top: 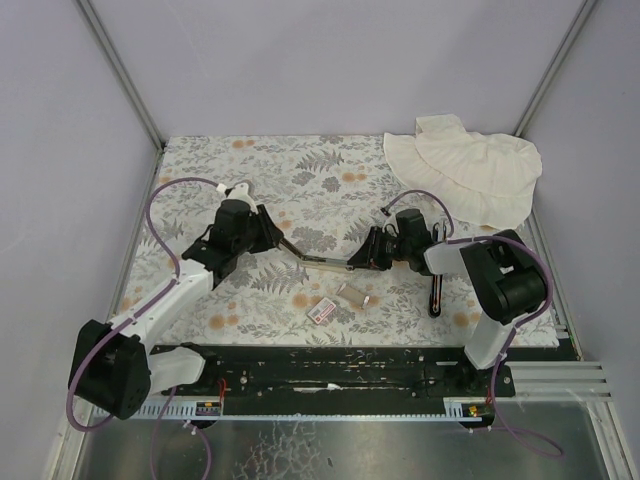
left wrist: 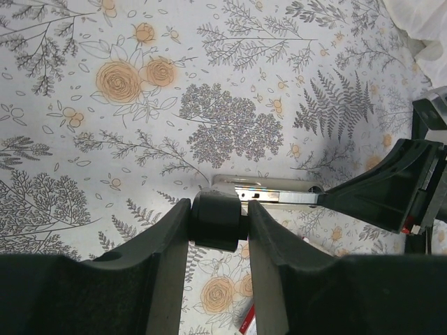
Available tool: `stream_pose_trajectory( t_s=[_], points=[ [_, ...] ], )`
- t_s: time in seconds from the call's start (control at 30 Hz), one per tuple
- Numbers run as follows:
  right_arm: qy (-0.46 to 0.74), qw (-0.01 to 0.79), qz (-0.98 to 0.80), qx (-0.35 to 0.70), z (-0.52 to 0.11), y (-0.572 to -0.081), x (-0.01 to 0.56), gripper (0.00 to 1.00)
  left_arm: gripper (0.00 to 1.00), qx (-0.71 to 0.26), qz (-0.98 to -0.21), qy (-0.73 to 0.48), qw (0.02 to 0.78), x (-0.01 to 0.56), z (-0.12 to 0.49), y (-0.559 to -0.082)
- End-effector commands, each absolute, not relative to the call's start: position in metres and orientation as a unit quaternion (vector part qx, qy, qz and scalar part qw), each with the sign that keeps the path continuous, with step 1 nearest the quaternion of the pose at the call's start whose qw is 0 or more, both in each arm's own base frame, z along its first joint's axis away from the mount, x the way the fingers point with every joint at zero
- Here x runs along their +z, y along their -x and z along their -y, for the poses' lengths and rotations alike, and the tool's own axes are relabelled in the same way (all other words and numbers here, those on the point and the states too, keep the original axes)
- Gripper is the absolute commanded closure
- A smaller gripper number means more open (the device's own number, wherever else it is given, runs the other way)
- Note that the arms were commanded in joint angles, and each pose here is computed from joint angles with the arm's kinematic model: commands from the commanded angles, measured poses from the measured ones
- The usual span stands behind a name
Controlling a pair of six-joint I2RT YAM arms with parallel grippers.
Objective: Load the staples into the stapler
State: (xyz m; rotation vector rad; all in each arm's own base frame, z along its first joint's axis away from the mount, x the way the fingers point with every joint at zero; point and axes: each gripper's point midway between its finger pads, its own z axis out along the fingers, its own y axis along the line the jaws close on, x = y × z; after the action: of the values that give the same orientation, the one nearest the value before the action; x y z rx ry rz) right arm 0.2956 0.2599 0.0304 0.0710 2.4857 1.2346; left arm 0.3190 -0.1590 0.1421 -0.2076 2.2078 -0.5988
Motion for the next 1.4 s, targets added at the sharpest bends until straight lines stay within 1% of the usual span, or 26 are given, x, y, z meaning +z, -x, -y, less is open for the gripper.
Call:
stream_pose_trajectory(
  t_s=[0.0,0.1,0.33,0.63,0.87,1.13,1.37],
  points=[
    [-0.011,0.186,-0.881,0.435,-0.266,-0.297,0.027,0.69,0.78,-0.223,-0.872,0.054,0.433,0.165,0.178,-0.323],
    [-0.01,0.186,-0.882,0.433,-0.265,-0.297,0.026,0.69,0.69,-0.197,-0.877,0.043,0.436,0.166,0.188,-0.324],
    [-0.007,0.187,-0.883,0.43,-0.265,-0.297,0.025,0.7,0.55,-0.153,-0.884,0.021,0.442,0.169,0.215,-0.328],
    [-0.006,0.186,-0.884,0.429,-0.264,-0.296,0.024,0.7,0.5,-0.129,-0.889,-0.009,0.439,0.163,0.239,-0.33],
    [0.0,0.185,-0.884,0.43,-0.265,-0.296,0.025,0.7,0.45,-0.16,-0.888,-0.045,0.429,0.159,0.259,-0.329],
    [0.019,0.188,-0.879,0.439,-0.267,-0.295,0.033,0.7,0.3,-0.206,-0.887,-0.098,0.403,0.154,0.286,-0.325],
    [0.053,0.185,-0.881,0.432,-0.261,-0.291,0.045,0.63,0.16,-0.221,-0.877,-0.178,0.387,0.16,0.297,-0.321]
  ],
)
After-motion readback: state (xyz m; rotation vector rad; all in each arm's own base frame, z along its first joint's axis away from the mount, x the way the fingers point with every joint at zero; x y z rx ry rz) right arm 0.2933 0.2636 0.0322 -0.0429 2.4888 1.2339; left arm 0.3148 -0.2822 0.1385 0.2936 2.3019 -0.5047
